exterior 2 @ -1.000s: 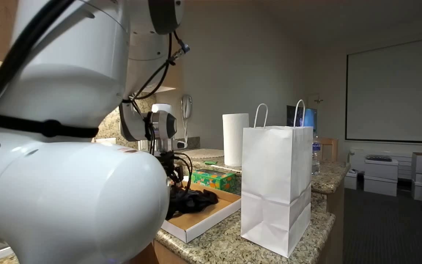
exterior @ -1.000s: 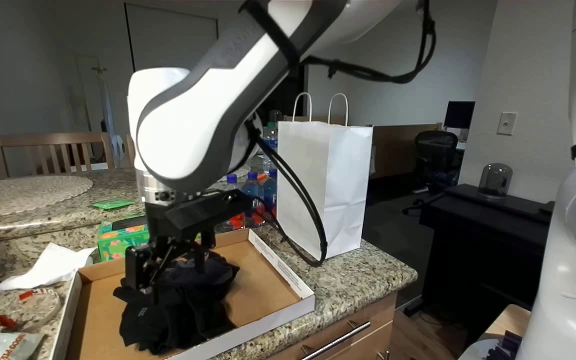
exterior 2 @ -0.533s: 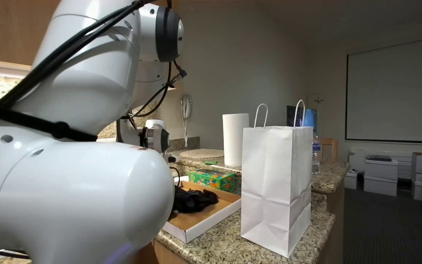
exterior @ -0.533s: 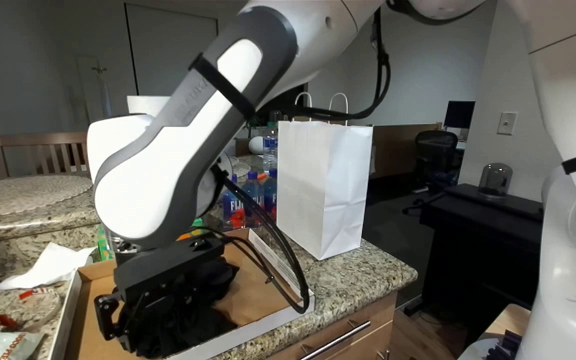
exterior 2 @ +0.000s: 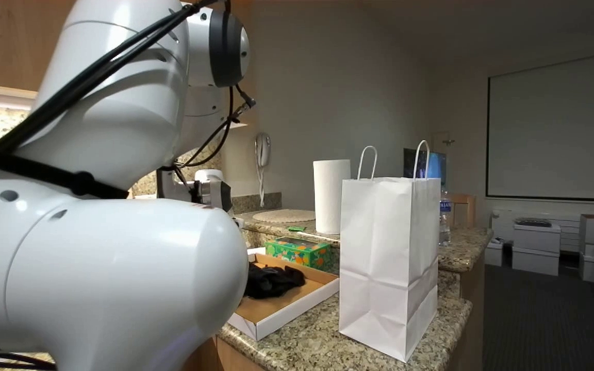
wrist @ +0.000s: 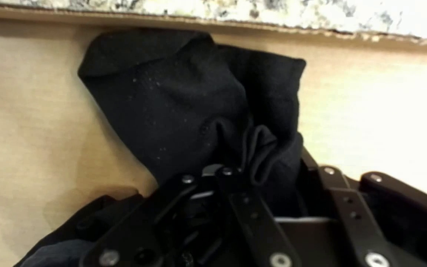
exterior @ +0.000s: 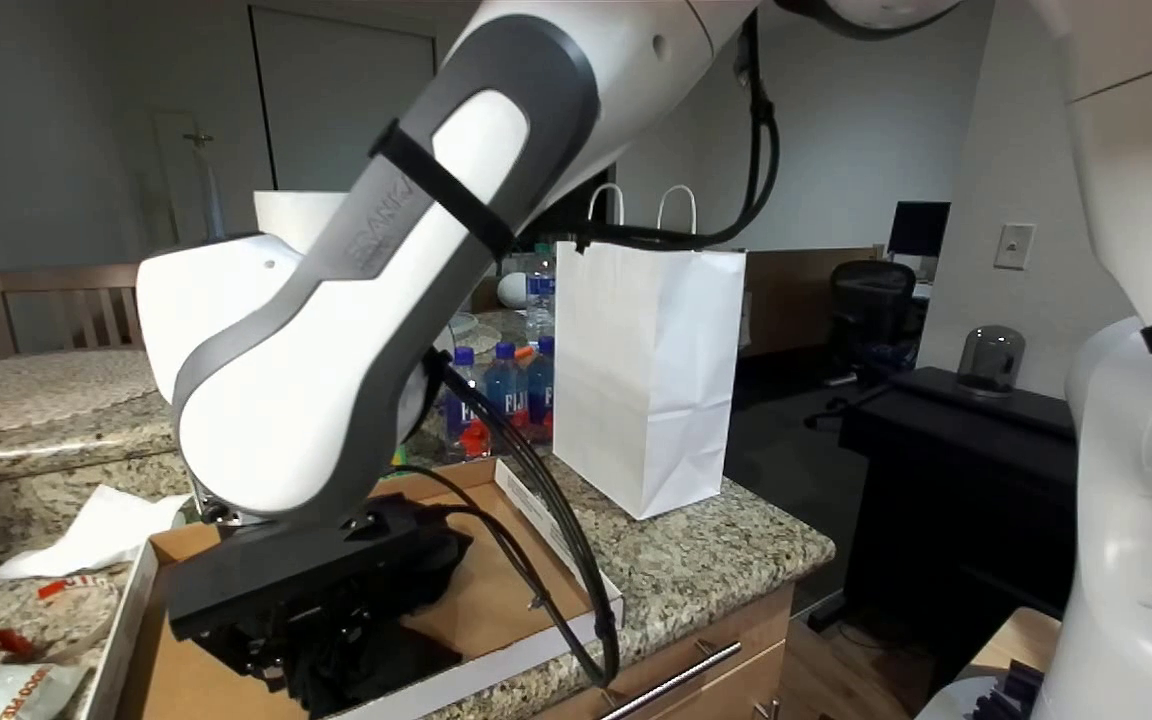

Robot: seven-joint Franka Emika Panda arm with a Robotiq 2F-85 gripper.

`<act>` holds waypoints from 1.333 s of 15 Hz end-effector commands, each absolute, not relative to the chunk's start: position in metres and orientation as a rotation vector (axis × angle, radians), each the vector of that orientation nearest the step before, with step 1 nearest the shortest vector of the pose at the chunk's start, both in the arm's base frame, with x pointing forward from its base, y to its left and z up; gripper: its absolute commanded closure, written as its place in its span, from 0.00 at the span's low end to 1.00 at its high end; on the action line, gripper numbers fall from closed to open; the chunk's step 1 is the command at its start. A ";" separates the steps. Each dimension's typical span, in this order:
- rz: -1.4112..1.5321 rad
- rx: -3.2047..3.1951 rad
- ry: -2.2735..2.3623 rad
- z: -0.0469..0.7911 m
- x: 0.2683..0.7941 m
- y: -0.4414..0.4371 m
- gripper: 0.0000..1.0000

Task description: Place the black socks in the white paper bag.

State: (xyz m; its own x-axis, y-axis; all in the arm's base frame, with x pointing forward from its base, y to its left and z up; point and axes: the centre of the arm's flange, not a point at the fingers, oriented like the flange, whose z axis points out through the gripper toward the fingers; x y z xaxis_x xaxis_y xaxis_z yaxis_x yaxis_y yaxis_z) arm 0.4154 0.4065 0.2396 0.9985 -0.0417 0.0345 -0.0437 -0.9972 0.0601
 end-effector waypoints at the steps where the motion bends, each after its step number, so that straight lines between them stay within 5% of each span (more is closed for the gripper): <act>1: 0.067 3.048 -0.140 0.260 0.394 0.404 0.89; 8: 0.105 3.087 -0.004 0.324 0.386 0.411 0.89; 20: 0.283 2.915 0.534 0.570 0.415 0.344 0.89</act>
